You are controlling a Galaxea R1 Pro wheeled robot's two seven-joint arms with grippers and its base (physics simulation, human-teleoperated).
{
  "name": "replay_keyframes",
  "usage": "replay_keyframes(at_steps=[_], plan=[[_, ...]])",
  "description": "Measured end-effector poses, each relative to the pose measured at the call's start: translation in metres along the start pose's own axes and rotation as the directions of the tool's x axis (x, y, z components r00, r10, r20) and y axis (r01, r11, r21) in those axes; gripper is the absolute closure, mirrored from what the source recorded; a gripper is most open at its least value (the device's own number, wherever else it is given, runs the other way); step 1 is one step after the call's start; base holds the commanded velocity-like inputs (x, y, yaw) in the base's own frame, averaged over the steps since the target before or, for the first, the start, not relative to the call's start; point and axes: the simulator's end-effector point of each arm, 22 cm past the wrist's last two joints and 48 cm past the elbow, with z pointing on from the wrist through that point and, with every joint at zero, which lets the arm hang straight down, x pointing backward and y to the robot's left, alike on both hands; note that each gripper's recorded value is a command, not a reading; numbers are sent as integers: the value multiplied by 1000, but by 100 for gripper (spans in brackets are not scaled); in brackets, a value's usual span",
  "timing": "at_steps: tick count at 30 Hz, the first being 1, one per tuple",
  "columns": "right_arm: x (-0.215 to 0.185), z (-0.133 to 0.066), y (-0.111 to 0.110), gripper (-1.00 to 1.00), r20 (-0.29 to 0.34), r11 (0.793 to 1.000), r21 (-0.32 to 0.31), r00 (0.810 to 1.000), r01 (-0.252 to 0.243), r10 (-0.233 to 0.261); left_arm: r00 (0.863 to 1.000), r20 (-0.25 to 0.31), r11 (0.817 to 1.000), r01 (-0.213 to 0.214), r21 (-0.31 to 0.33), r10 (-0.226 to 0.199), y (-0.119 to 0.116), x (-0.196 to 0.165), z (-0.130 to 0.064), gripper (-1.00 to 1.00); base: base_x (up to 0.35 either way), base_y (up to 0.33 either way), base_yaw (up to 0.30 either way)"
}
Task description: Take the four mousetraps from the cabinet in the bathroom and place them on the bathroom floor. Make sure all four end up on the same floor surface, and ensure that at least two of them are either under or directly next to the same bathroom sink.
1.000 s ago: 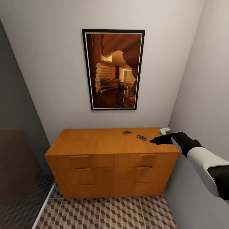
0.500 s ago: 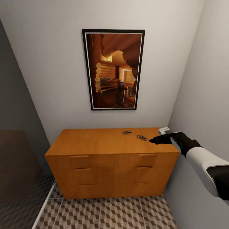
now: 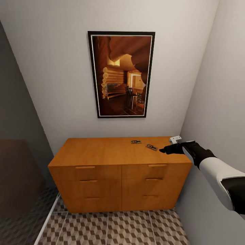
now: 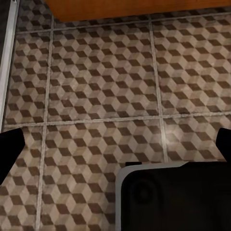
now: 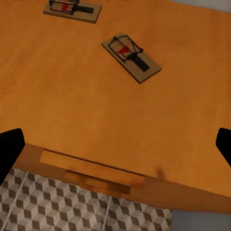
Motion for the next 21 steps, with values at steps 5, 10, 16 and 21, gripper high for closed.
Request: replay_keyframes(at_steps=[5, 10, 16, 21], plan=[[0, 0, 0, -100, 0, 1000, 0, 1000, 0, 0, 999, -32, 1000, -2, 0, 2, 0, 7, 0, -100, 40, 0, 0], [0, -1, 0, -100, 1, 1000, 0, 1000, 0, 0, 999, -48, 1000, -3, -1, 3, 0, 11, 0, -100, 200, 0, 0], [0, -1, 0, -100, 1, 1000, 0, 1000, 0, 0, 999, -53, 1000, -3, -1, 3, 0, 12, 0, -100, 295, 0, 0], [0, -1, 0, -100, 1, 1000, 0, 1000, 0, 0, 999, -54, 1000, -3, -2, 3, 1, 12, 0, -100, 302, 0, 0]])
